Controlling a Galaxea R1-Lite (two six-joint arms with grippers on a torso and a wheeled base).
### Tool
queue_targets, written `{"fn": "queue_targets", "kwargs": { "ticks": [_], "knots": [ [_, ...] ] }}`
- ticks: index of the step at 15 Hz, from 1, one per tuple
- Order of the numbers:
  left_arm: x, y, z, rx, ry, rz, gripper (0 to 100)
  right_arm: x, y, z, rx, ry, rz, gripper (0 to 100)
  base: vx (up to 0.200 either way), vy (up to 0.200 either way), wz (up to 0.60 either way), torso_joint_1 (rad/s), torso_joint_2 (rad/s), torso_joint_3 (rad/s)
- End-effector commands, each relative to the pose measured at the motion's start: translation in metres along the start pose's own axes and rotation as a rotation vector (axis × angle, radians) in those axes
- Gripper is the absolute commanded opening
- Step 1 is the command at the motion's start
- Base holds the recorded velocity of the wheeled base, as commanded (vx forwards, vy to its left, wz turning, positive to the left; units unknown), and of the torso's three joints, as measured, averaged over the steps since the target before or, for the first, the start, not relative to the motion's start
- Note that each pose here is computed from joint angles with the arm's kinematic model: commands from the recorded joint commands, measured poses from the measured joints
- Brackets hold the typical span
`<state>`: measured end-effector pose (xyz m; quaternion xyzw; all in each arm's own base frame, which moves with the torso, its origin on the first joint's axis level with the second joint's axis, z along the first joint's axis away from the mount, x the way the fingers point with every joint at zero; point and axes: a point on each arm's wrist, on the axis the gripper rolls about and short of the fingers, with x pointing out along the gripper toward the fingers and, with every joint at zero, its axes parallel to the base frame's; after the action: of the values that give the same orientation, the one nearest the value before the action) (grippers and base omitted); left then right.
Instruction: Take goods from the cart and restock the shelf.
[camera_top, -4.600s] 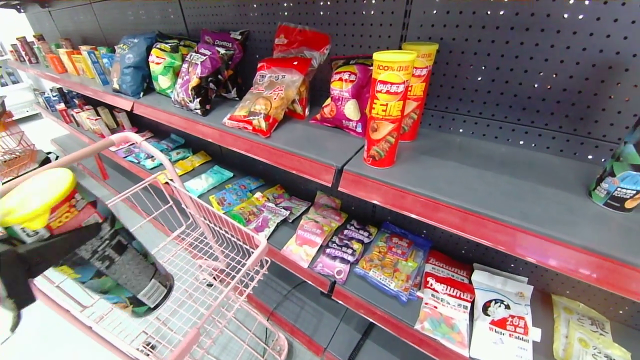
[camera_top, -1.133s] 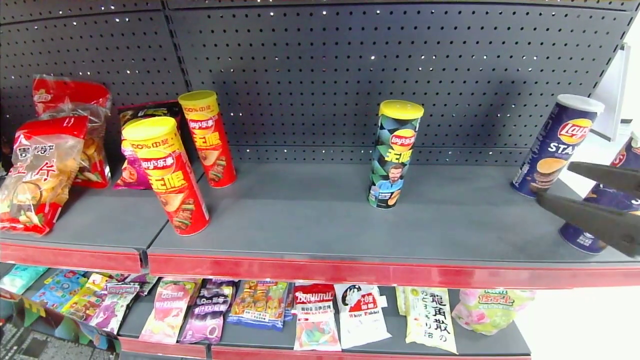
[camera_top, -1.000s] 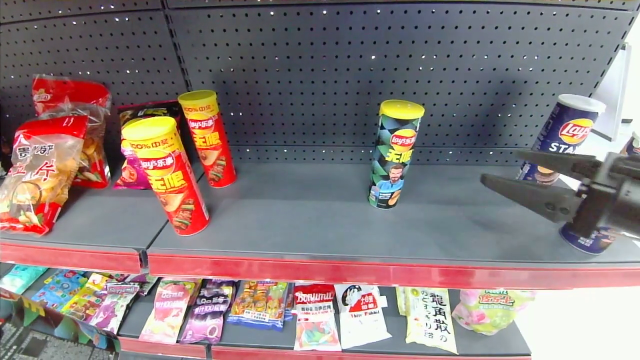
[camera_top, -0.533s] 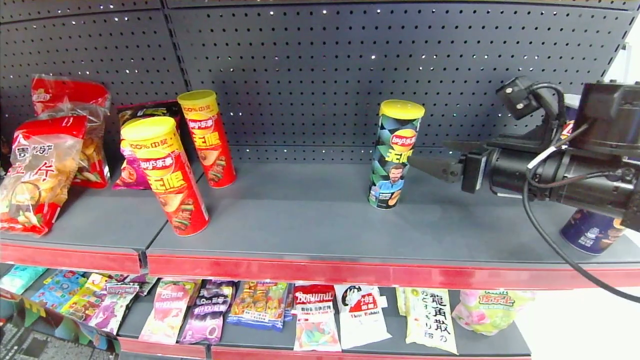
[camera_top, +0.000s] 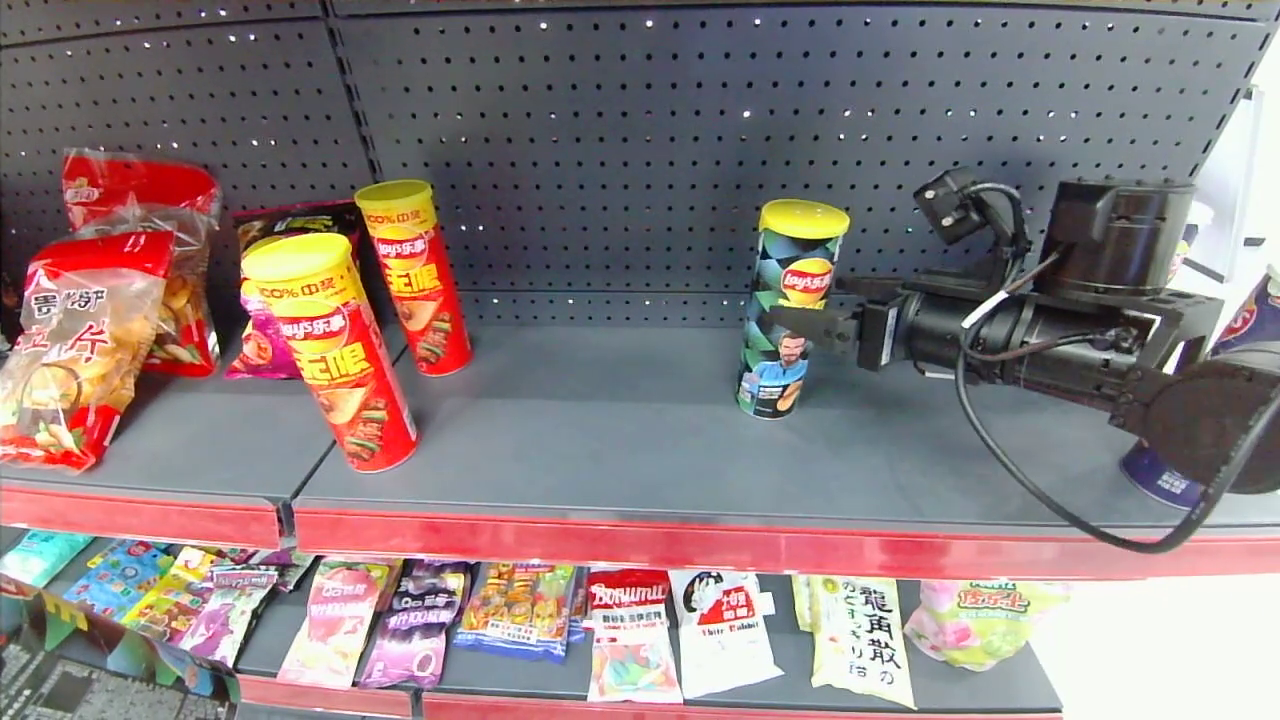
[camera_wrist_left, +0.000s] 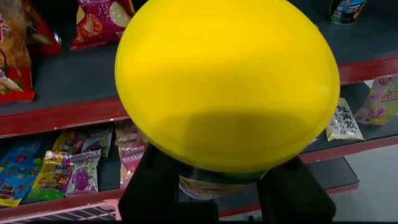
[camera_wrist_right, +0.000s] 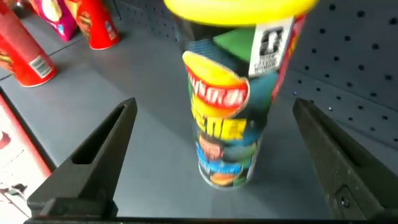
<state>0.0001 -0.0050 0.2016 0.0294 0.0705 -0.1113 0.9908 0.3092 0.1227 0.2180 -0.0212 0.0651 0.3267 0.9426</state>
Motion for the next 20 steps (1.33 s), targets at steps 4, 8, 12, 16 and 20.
{"fn": "queue_targets", "kwargs": {
  "ticks": [4,8,12,16,20],
  "knots": [
    [0.000,0.000,0.000,0.000,0.001,0.002,0,0.034,-0.010,-0.004,0.000,0.002,0.001,100,0.000,0.000,0.00,0.000,0.00,0.000],
    [0.001,0.000,-0.001,-0.001,0.006,0.000,0,0.056,-0.016,-0.003,-0.007,-0.018,-0.015,100,0.000,0.000,0.00,0.000,0.00,0.000],
    [0.001,0.000,-0.002,-0.003,0.012,-0.001,0,0.053,-0.007,-0.002,-0.009,-0.015,-0.023,0,0.000,0.000,0.00,0.000,0.00,0.000],
    [0.001,0.000,-0.004,-0.004,0.014,-0.002,0,0.033,0.024,0.021,-0.027,-0.061,-0.031,0,0.000,0.000,0.00,0.000,0.00,0.000],
    [0.001,0.000,-0.004,-0.003,0.013,-0.002,0,0.006,0.049,0.017,-0.014,-0.038,-0.029,0,0.000,0.000,0.00,0.000,0.00,0.000]
  ]
}}
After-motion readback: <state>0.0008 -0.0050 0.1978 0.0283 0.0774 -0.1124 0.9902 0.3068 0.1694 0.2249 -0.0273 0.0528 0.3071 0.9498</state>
